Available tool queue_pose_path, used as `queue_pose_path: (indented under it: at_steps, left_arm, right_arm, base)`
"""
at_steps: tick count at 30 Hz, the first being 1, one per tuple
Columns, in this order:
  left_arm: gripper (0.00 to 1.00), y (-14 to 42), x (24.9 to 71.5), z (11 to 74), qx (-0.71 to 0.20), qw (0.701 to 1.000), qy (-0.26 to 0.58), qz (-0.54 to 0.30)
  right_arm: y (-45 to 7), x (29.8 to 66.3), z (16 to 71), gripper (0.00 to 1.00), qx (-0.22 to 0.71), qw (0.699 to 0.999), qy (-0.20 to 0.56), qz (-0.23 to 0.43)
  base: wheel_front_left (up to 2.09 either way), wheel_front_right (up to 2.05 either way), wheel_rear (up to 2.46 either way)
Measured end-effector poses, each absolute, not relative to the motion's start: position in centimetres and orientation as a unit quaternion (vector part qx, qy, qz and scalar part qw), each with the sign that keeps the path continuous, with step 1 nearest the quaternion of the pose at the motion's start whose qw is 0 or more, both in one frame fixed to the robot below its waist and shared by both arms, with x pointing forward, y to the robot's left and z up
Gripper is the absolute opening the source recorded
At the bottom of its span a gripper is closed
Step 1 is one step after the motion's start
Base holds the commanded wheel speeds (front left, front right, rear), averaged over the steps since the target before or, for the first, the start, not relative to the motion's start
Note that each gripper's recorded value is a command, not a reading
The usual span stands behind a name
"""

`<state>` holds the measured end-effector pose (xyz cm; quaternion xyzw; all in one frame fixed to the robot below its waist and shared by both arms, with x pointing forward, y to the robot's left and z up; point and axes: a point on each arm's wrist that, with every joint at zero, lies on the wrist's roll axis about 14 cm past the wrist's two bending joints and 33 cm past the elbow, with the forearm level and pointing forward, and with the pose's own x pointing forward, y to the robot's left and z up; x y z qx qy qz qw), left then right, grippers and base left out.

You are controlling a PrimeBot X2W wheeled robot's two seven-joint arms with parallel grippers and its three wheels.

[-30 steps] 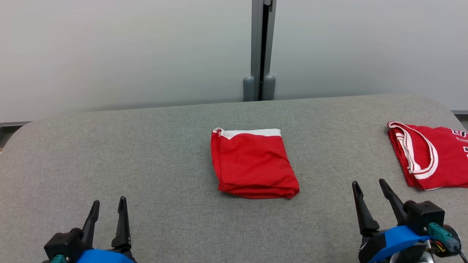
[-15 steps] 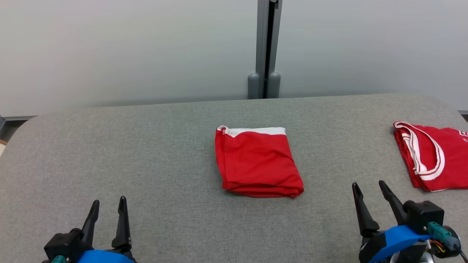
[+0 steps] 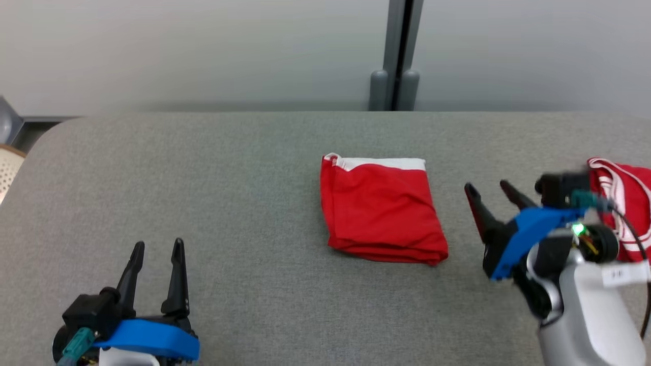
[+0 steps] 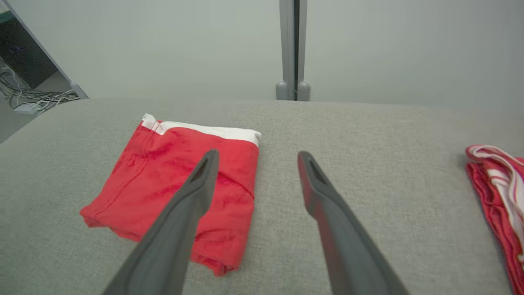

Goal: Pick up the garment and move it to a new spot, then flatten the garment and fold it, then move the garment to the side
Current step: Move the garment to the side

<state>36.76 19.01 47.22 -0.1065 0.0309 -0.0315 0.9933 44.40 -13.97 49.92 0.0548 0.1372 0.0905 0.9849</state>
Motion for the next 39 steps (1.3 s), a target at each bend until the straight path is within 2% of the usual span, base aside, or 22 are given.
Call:
queue_pose_path:
  at_steps: [9, 14, 25, 26, 27, 28, 34, 39]
  left_arm:
    - [1.00, 20.1, 37.6, 46.9, -0.103, 0.994, 0.035, -0.018]
    - [1.00, 20.8, 37.7, 46.5, -0.100, 0.994, 0.039, -0.009]
    - [1.00, 21.3, 37.6, 45.2, -0.104, 0.993, 0.056, 0.001]
    - [1.00, 21.3, 37.6, 45.2, -0.105, 0.993, 0.055, 0.002]
    - [1.00, 21.4, 37.6, 45.2, -0.105, 0.993, 0.055, 0.003]
    - [1.00, 21.4, 37.7, 45.2, -0.106, 0.993, 0.056, 0.004]
    - [1.00, 20.4, 38.3, 44.9, -0.114, 0.992, 0.058, -0.007]
    - [1.00, 19.3, 39.2, 45.2, -0.114, 0.992, 0.051, -0.026]
  right_arm:
    - [-11.8, 49.3, 45.5, 1.00, 0.092, 0.951, 0.276, 0.104]
    - [-10.4, 49.5, 41.4, 1.00, 0.081, 0.924, 0.357, 0.109]
    - [-8.2, 49.5, 37.2, 1.00, 0.096, 0.899, 0.412, 0.114]
    - [-7.9, 49.5, 37.2, 0.95, 0.095, 0.897, 0.414, 0.118]
    - [-7.7, 49.5, 37.2, 0.44, 0.093, 0.897, 0.416, 0.122]
    - [-7.5, 49.5, 37.2, 0.00, 0.086, 0.897, 0.414, 0.126]
    - [-7.4, 50.0, 38.4, 0.00, 0.018, 0.909, 0.389, 0.148]
    - [-9.3, 52.7, 42.4, 0.00, -0.075, 0.926, 0.339, 0.149]
  base:
    - [0.00, 0.00, 0.00]
    - [0.00, 0.00, 0.00]
    - [0.00, 0.00, 0.00]
    - [0.00, 0.00, 0.00]
    - [0.00, 0.00, 0.00]
    - [0.00, 0.00, 0.00]
    - [0.00, 0.00, 0.00]
    - [0.00, 0.00, 0.00]
